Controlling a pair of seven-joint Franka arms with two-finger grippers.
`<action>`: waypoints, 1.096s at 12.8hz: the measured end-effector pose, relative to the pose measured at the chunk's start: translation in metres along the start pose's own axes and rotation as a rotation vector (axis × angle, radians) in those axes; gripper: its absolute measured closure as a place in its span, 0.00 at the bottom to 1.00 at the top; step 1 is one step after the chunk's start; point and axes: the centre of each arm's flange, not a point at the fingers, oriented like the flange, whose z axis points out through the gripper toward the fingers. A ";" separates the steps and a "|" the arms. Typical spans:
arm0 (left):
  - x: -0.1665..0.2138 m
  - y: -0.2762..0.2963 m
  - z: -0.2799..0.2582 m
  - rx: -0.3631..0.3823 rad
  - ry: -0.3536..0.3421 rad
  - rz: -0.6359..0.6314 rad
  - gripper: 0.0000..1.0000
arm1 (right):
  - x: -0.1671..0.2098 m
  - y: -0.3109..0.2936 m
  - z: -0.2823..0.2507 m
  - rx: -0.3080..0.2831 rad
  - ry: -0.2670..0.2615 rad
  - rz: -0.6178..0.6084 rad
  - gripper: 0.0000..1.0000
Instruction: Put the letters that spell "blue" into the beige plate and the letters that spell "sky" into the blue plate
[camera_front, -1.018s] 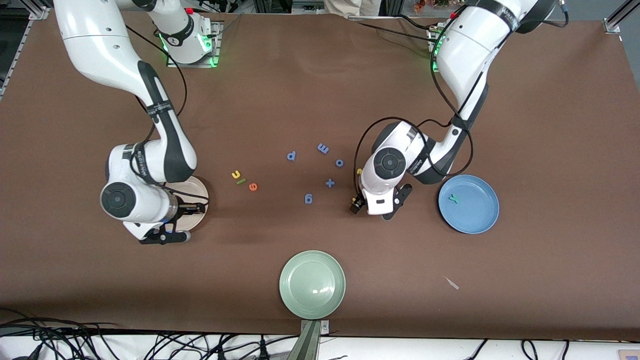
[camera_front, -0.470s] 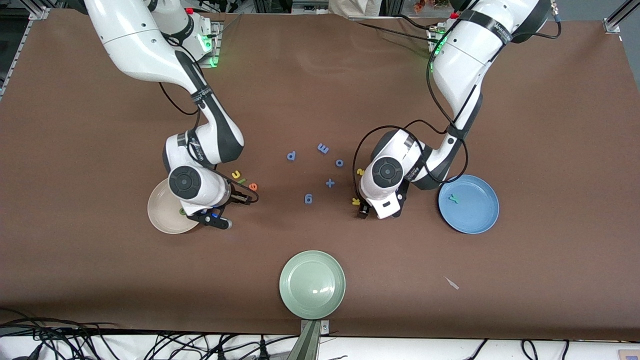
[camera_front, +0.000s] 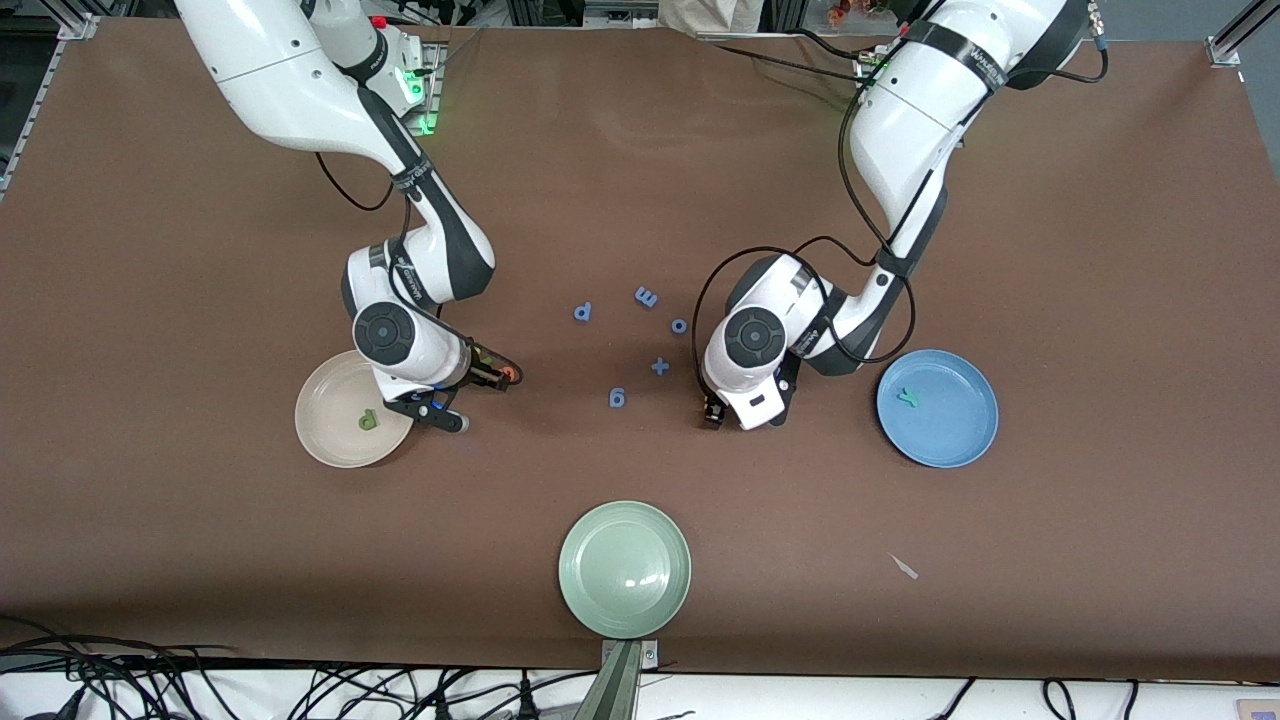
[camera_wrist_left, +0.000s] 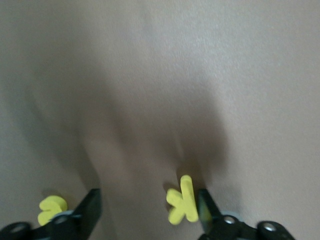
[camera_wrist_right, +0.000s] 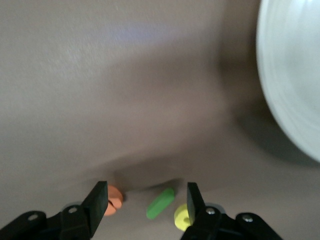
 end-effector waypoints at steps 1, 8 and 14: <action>-0.001 0.002 -0.002 -0.010 -0.003 -0.003 0.32 | -0.005 -0.001 -0.001 0.000 -0.003 0.001 0.28; -0.003 0.005 -0.006 -0.030 -0.011 -0.009 0.75 | -0.024 0.011 0.009 0.007 0.011 0.006 0.34; 0.012 0.007 -0.017 0.019 0.013 0.054 0.75 | -0.027 0.014 0.006 0.013 0.021 0.005 0.36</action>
